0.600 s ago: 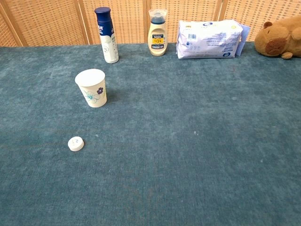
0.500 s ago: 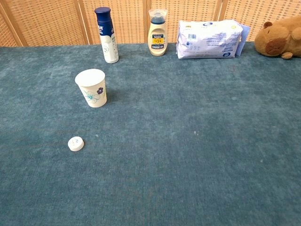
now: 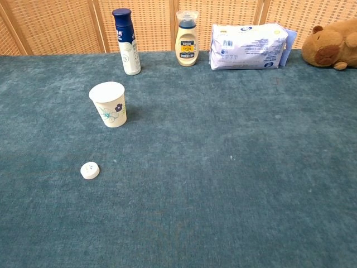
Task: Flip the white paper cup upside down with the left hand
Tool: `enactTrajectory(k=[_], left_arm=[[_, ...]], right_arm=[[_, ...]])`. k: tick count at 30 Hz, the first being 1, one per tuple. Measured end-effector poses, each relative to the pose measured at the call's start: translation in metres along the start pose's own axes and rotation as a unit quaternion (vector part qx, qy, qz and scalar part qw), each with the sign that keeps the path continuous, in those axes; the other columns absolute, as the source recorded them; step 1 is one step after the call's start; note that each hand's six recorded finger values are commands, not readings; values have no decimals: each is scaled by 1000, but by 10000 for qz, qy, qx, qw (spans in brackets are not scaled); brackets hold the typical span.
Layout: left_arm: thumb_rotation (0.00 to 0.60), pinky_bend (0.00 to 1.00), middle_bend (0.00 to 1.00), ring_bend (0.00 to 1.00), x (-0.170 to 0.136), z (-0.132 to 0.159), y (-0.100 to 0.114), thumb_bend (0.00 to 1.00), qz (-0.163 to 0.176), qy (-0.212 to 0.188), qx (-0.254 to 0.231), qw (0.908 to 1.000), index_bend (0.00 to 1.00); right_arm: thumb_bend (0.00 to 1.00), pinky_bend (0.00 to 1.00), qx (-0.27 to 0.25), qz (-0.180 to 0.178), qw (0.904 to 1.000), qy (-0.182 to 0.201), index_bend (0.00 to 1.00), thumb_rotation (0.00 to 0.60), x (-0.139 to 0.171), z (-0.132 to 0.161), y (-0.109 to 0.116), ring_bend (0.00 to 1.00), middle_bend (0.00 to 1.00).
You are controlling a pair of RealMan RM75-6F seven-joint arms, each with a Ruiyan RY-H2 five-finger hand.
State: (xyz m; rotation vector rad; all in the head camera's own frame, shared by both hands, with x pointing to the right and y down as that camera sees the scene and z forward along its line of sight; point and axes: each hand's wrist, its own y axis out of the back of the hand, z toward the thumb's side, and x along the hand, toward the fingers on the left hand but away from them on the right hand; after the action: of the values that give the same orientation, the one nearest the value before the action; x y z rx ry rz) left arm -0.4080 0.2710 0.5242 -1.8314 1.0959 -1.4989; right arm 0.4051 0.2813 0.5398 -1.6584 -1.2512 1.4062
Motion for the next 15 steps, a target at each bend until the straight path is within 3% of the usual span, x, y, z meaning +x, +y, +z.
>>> enactTrajectory(k=[15], left_arm=[[600,17,33,0,103,48,-11,161,-780,-645,864,9911,158]], right_arm=[[313,315,47,-21,9998,-202,408,528,9,-14,3,336,396]])
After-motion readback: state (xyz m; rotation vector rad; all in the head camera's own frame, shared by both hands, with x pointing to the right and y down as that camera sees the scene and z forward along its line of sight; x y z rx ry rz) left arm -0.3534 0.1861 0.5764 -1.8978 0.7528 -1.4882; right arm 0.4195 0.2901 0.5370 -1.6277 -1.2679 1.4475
